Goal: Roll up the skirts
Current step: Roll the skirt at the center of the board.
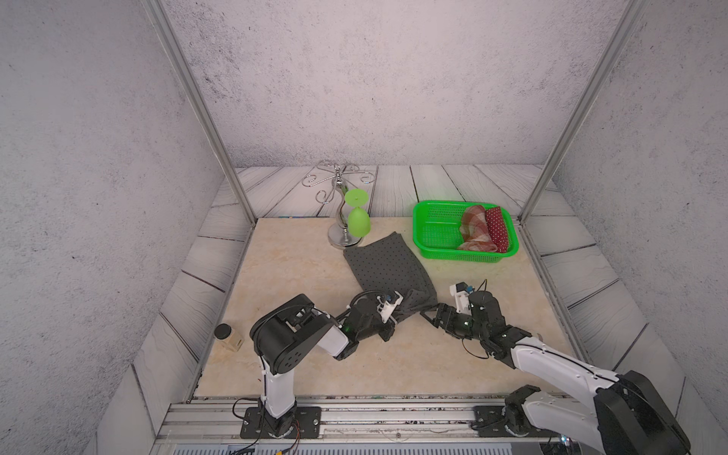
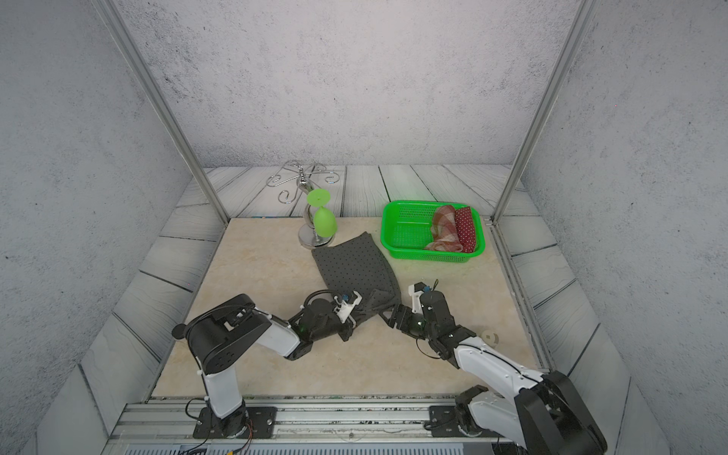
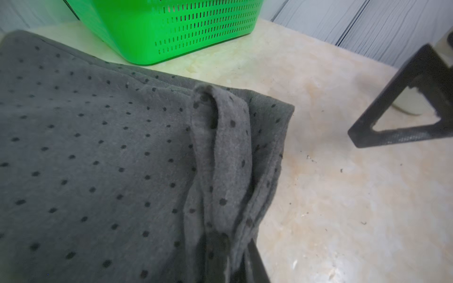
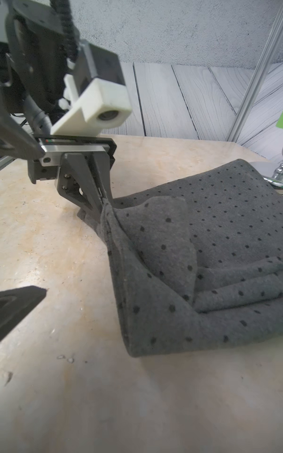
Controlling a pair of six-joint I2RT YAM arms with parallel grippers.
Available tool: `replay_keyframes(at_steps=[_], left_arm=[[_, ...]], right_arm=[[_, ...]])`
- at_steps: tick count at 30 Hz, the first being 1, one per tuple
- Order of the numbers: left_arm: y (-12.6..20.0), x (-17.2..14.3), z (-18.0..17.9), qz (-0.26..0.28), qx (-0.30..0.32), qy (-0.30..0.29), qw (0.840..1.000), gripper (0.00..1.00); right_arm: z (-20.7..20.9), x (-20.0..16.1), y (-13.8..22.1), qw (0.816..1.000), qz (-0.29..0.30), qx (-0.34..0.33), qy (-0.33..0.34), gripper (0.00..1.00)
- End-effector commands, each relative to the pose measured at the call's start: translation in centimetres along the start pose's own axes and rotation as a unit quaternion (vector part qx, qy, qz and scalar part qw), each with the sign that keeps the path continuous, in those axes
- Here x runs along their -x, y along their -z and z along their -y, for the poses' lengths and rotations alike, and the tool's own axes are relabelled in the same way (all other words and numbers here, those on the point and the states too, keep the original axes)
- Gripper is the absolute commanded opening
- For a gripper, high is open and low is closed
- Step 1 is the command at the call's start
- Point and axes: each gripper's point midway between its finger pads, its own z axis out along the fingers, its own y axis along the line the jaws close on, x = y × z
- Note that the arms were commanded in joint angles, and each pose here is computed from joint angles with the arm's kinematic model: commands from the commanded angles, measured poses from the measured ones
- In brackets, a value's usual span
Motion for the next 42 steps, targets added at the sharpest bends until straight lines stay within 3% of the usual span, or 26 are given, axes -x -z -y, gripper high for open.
replay_keyframes(at_steps=[1, 5, 19, 23, 29, 33, 36, 39, 42], left_arm=[[-1.0, -1.0, 1.1, -0.037, -0.096, 0.127, 0.987, 0.00], [-1.8, -0.1, 1.2, -0.057, -0.162, 0.195, 0.966, 0.00], [-3.2, -1.9, 1.6, -0.119, -0.226, 0.269, 0.929, 0.00], [-3.3, -2.1, 1.0, -0.118, -0.234, 0.288, 0.921, 0.00], [-3.3, -2.1, -1.3, -0.089, -0.230, 0.334, 0.910, 0.00], [-3.3, -2.1, -1.3, -0.088, -0.230, 0.333, 0.910, 0.00], [-3.0, -2.4, -1.2, -0.095, -0.226, 0.327, 0.913, 0.00], [-2.8, -2.6, -1.0, -0.099, -0.227, 0.322, 0.914, 0.00], [-2.8, -2.8, -0.5, -0.103, -0.235, 0.315, 0.914, 0.00]], right_arm=[[0.6, -0.5, -0.8, 1.000, -0.010, -0.001, -0.008, 0.83], [1.0, 0.0, -2.3, 1.000, -0.015, -0.005, -0.018, 0.84], [1.2, 3.5, -6.0, 0.999, 0.001, -0.028, -0.031, 0.82], [2.5, 3.3, -6.6, 0.998, -0.005, -0.049, -0.044, 0.74], [4.6, 1.5, -7.4, 0.995, -0.036, -0.070, -0.058, 0.74], [5.0, 1.7, -7.9, 0.994, -0.037, -0.080, -0.059, 0.72], [4.7, 2.4, -8.3, 0.994, -0.033, -0.082, -0.058, 0.62], [4.7, 3.0, -8.5, 0.994, -0.027, -0.091, -0.053, 0.41], [4.8, 3.4, -8.8, 0.994, -0.029, -0.091, -0.051, 0.07]])
